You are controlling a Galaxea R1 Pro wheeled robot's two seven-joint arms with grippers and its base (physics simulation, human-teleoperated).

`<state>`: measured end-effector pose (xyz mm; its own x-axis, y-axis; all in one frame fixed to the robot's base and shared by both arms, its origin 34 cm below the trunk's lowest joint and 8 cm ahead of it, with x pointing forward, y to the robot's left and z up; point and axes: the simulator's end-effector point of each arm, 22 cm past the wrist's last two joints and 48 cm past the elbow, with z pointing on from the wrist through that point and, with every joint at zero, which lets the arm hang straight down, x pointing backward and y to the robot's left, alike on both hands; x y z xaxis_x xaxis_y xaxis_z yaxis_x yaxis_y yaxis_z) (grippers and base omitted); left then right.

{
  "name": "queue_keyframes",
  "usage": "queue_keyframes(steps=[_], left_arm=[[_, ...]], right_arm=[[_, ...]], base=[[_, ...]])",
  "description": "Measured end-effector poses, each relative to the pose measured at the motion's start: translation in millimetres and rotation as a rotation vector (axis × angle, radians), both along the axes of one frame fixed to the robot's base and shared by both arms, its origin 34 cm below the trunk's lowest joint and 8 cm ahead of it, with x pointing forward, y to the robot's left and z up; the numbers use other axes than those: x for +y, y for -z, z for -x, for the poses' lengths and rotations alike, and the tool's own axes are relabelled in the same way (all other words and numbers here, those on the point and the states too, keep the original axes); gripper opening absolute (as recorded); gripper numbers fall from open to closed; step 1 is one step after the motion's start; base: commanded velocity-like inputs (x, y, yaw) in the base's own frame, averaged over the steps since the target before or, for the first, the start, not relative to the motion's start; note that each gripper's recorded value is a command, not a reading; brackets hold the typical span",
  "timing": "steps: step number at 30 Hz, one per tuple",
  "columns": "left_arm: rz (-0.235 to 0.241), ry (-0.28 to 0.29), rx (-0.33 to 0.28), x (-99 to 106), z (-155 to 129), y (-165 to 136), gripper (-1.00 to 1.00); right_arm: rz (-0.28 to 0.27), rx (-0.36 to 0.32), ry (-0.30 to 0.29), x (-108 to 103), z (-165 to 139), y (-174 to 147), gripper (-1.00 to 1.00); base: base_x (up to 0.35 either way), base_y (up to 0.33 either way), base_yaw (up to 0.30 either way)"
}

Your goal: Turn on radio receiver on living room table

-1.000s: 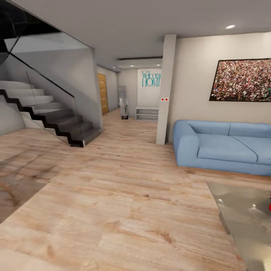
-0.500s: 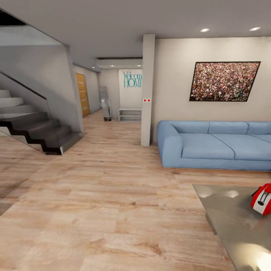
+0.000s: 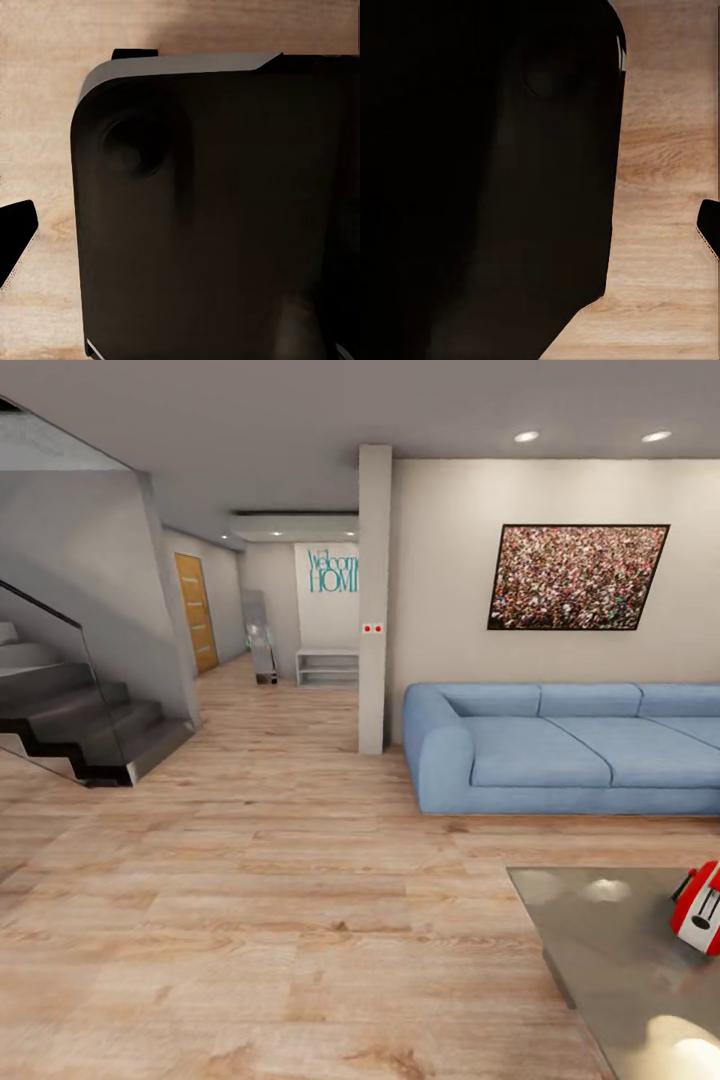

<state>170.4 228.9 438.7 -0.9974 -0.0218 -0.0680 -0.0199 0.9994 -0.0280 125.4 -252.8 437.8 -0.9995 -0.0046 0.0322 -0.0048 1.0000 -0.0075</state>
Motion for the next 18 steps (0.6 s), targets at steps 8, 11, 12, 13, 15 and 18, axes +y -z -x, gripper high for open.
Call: queue_keyframes(steps=[8,11,12,13,15,18], left_arm=[[0.000,-0.001,0.000,0.0,0.0,0.0,1.00],[0.000,-0.001,0.000,0.0,0.0,0.0,1.00],[0.000,-0.001,0.000,0.0,0.0,0.0,1.00],[0.000,-0.001,0.000,0.0,0.0,0.0,1.00],[0.000,-0.001,0.000,0.1,0.0,0.0,1.00],[0.000,-0.001,0.000,0.1,0.0,0.0,1.00]], right_arm=[[0.000,0.000,-0.001,0.0,0.1,0.0,1.00],[-0.001,0.000,-0.001,0.1,-0.1,0.0,1.00],[-0.001,0.000,-0.001,0.2,0.0,0.0,1.00],[-0.001,0.000,-0.001,0.2,0.0,0.0,1.00],[-0.001,0.000,-0.001,0.3,0.0,0.0,1.00],[-0.003,0.000,-0.002,0.6,0.1,0.0,1.00]], base=[[0.323,0.000,0.000],[0.323,0.000,0.000],[0.323,0.000,0.000],[0.323,0.000,0.000],[0.323,0.000,0.000],[0.323,0.000,0.000]])
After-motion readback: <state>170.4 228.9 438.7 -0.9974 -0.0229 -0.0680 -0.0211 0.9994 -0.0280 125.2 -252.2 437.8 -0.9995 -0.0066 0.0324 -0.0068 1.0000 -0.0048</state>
